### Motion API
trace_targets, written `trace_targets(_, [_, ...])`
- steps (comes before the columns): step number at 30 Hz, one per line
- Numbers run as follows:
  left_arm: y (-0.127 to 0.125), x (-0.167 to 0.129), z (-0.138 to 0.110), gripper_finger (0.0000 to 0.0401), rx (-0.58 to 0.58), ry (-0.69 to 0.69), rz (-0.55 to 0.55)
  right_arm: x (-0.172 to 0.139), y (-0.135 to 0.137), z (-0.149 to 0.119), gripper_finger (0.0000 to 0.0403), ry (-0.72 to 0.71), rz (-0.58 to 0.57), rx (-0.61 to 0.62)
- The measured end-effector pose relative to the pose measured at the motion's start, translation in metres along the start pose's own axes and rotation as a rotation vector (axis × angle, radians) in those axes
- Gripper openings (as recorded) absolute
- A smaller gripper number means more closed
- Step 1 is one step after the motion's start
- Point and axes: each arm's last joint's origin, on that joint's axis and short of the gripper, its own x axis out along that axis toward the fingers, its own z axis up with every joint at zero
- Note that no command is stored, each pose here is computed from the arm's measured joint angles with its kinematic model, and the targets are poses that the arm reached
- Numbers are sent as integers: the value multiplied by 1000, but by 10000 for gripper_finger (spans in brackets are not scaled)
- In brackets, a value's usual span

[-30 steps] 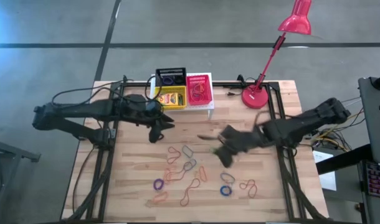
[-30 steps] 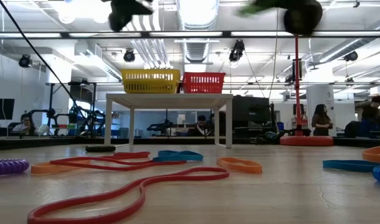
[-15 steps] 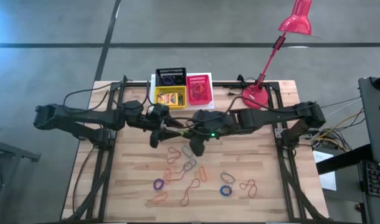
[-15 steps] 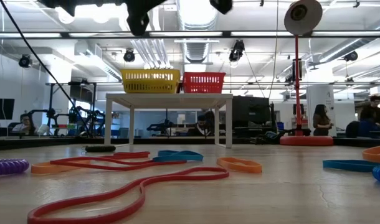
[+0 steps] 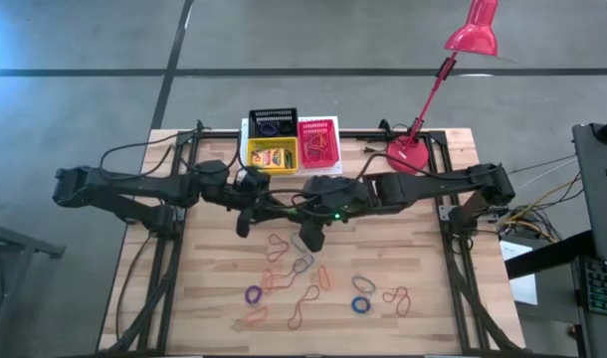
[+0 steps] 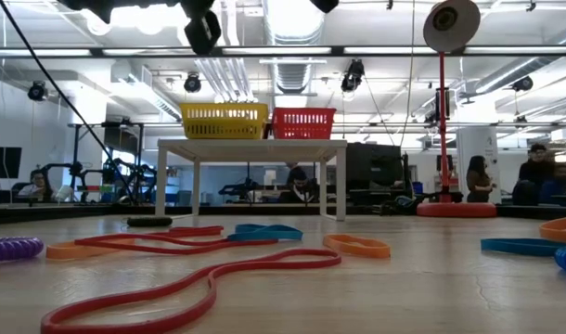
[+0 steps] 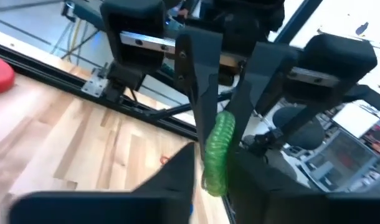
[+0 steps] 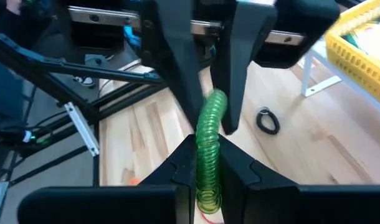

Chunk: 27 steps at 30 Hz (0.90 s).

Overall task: Pick & Place Office Desk Supplies
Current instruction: Put the green spring keychain into the black basket on the shelf

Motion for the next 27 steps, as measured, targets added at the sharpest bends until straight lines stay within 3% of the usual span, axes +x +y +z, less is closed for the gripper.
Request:
trace_targets(4, [1, 0, -3, 14, -7, 49, -4, 1, 0, -2, 49, 36, 43, 2])
trace_targets(8, [-2, -3, 1, 18, -5, 152, 59, 4, -4, -13, 99, 146, 24, 29])
trace_targets(11, [-5, -9, 8, 18, 37, 265, 181, 7, -10, -22, 145, 209, -19, 31])
trace_targets(15, [-13, -24, 37, 17, 99, 327, 371, 8, -15, -31, 189, 255, -74, 39])
trace_targets(19, [-15, -47, 81, 18, 128, 245, 527, 4, -13, -39, 206, 220, -188, 82])
trace_targets(22, [4, -64, 112, 18, 88, 179, 640, -4, -3, -44, 206, 145, -267, 98])
trace_targets(27, [70, -86, 139, 18, -2, 200, 748, -22, 16, -53, 197, -19, -372, 102])
